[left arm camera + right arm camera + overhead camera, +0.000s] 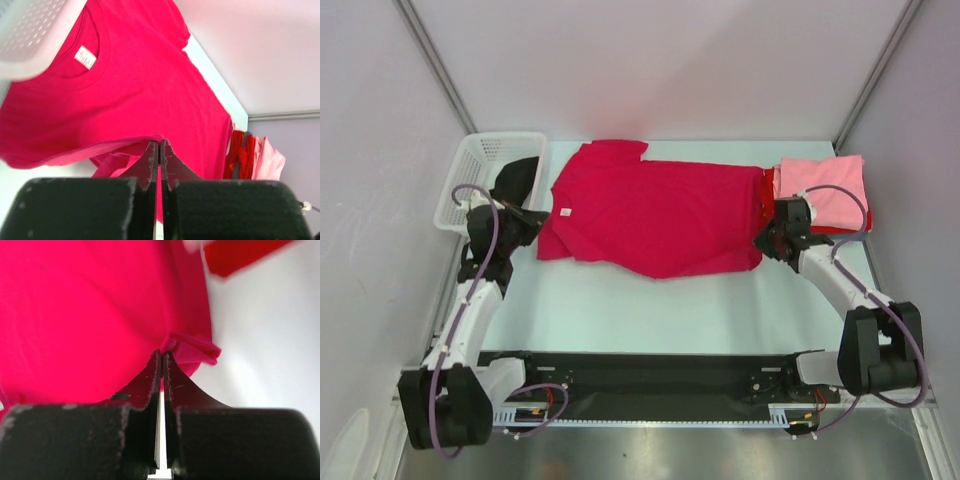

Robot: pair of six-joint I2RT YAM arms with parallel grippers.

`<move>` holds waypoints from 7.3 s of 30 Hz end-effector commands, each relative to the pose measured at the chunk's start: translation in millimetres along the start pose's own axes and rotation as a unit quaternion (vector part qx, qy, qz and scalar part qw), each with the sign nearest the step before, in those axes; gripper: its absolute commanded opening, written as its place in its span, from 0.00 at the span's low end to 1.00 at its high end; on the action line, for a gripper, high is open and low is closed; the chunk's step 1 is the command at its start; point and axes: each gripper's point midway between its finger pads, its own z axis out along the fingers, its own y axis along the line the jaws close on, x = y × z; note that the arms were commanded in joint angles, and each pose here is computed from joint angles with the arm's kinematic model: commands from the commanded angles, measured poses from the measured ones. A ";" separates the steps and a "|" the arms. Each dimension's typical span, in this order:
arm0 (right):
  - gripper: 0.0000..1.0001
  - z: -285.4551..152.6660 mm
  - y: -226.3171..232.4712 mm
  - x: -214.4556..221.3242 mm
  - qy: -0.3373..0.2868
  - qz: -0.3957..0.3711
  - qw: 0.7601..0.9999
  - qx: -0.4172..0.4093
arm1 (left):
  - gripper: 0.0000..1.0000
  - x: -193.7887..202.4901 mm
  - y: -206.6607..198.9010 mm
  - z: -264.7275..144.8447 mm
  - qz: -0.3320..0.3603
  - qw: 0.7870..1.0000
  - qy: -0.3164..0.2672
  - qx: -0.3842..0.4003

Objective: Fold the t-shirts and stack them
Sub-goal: Fold the tshirt

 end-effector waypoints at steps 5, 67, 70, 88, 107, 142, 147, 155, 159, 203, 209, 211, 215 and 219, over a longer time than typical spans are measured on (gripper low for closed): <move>0.00 17.8 0.7 -45.6 -0.032 0.027 0.999 0.004 | 0.00 -54.5 -62.0 30.9 0.001 0.997 -0.049 0.060; 0.00 69.1 10.2 -77.8 -0.049 0.042 0.996 0.059 | 0.00 -52.6 -47.0 166.9 -0.014 1.000 -0.006 0.000; 0.00 69.5 11.3 -78.2 -0.049 0.042 0.996 0.057 | 0.00 -53.0 -45.1 163.6 -0.017 1.000 -0.009 -0.003; 0.00 73.1 12.0 -77.2 -0.044 0.042 0.996 0.058 | 0.00 -66.2 -28.7 140.3 -0.057 0.996 -0.061 -0.015; 0.54 45.9 53.3 -93.1 -0.074 0.028 0.997 0.017 | 0.57 -51.6 -75.1 166.9 0.020 1.000 0.007 0.015; 0.50 38.2 -22.2 14.3 -0.198 0.274 0.941 -0.004 | 0.66 33.5 76.9 41.3 -0.117 0.982 -0.131 -0.075; 0.44 48.2 -26.7 11.5 -0.195 0.306 0.932 0.000 | 0.65 40.1 84.5 51.3 -0.125 0.981 -0.124 -0.082; 0.09 59.8 -41.5 5.4 -0.192 0.327 0.925 0.020 | 0.64 31.9 90.7 50.3 -0.118 0.977 -0.150 -0.093; 0.00 52.4 -65.5 -1.5 -0.201 0.323 0.923 0.054 | 0.64 30.9 92.5 53.0 -0.106 0.978 -0.151 -0.100; 0.20 68.3 -71.1 25.0 -0.130 0.279 0.949 0.067 | 0.64 22.6 114.6 50.1 -0.078 0.973 -0.159 -0.148; 0.00 59.8 -68.6 17.5 -0.134 0.273 0.950 0.067 | 0.64 26.9 117.4 54.9 -0.077 0.974 -0.150 -0.152; 0.00 54.9 -74.2 19.1 -0.131 0.263 0.953 0.077 | 0.64 30.0 119.8 57.5 -0.075 0.975 -0.144 -0.154; 0.00 48.0 -85.4 18.2 -0.127 0.256 0.955 0.079 | 0.64 33.5 117.5 64.9 -0.071 0.978 -0.132 -0.148; 0.00 46.3 -89.1 18.5 -0.121 0.255 0.957 0.071 | 0.63 41.5 112.4 76.5 -0.070 0.983 -0.108 -0.132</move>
